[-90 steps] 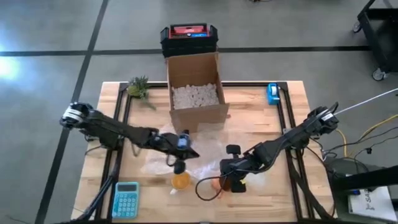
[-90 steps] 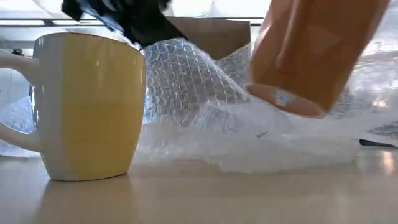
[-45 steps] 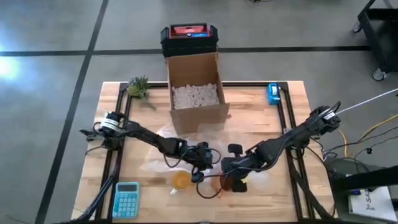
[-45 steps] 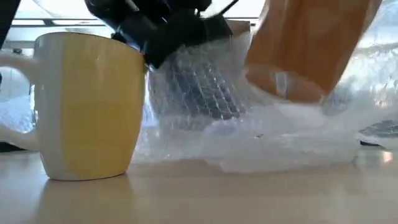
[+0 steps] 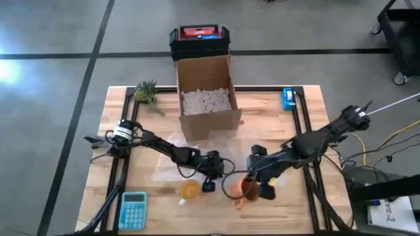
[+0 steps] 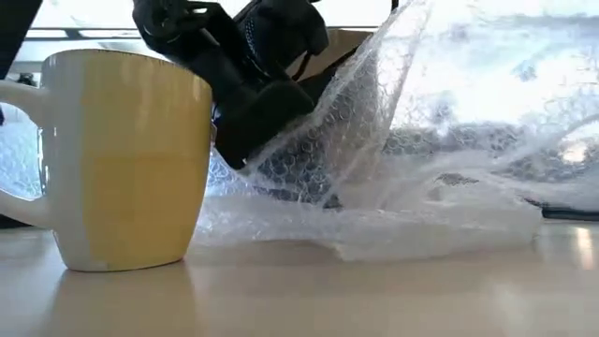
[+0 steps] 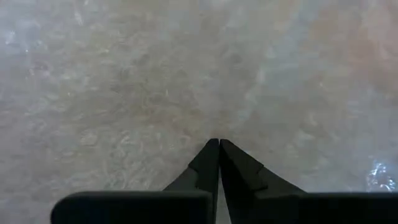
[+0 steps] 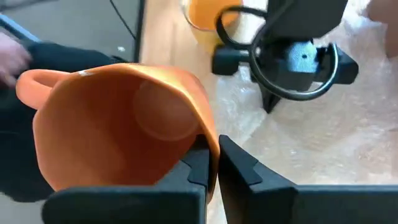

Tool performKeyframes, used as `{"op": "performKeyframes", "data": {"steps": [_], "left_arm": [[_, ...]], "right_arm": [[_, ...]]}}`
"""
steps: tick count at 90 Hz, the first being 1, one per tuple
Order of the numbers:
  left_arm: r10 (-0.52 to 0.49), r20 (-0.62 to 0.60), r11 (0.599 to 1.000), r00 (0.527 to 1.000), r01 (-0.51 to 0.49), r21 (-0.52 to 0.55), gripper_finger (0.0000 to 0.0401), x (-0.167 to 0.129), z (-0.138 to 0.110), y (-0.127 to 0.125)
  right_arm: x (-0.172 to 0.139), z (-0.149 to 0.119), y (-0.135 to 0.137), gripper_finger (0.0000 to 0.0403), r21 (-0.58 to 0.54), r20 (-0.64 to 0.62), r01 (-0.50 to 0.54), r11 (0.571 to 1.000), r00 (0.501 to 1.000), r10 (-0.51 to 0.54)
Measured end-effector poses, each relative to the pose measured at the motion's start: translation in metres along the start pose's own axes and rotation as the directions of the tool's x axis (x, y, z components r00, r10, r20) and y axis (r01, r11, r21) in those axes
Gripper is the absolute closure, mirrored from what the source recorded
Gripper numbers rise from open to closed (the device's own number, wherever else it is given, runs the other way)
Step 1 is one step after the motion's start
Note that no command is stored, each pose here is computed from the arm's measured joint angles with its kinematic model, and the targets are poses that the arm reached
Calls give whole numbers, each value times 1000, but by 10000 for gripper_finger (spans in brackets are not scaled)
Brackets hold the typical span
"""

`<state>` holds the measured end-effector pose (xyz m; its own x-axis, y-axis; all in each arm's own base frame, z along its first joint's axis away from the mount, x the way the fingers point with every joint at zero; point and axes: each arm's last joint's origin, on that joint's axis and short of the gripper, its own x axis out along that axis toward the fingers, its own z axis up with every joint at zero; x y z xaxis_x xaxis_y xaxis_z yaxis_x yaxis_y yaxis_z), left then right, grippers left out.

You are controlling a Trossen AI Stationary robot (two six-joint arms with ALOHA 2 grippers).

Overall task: Wrap mug
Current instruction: Wrap the orange mug with bubble wrap

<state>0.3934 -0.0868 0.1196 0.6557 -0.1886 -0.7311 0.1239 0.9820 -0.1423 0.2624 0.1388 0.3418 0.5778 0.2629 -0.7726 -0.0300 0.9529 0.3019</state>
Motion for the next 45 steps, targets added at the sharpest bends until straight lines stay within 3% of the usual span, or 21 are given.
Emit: {"op": "performKeyframes", "data": {"steps": [24,35,45], "left_arm": [[-1,1,1000,1000,1,-2,401,0,0,1],[1,4,1000,1000,-1,-3,401,-12,8,-1],[-17,91,1000,996,16,8,401,-42,31,-9]], "right_arm": [[-53,-4,-5,403,86,126,-64,994,991,53],[-56,-7,-12,403,64,186,64,996,980,-75],[-32,-11,-19,403,17,141,196,980,970,-196]]}}
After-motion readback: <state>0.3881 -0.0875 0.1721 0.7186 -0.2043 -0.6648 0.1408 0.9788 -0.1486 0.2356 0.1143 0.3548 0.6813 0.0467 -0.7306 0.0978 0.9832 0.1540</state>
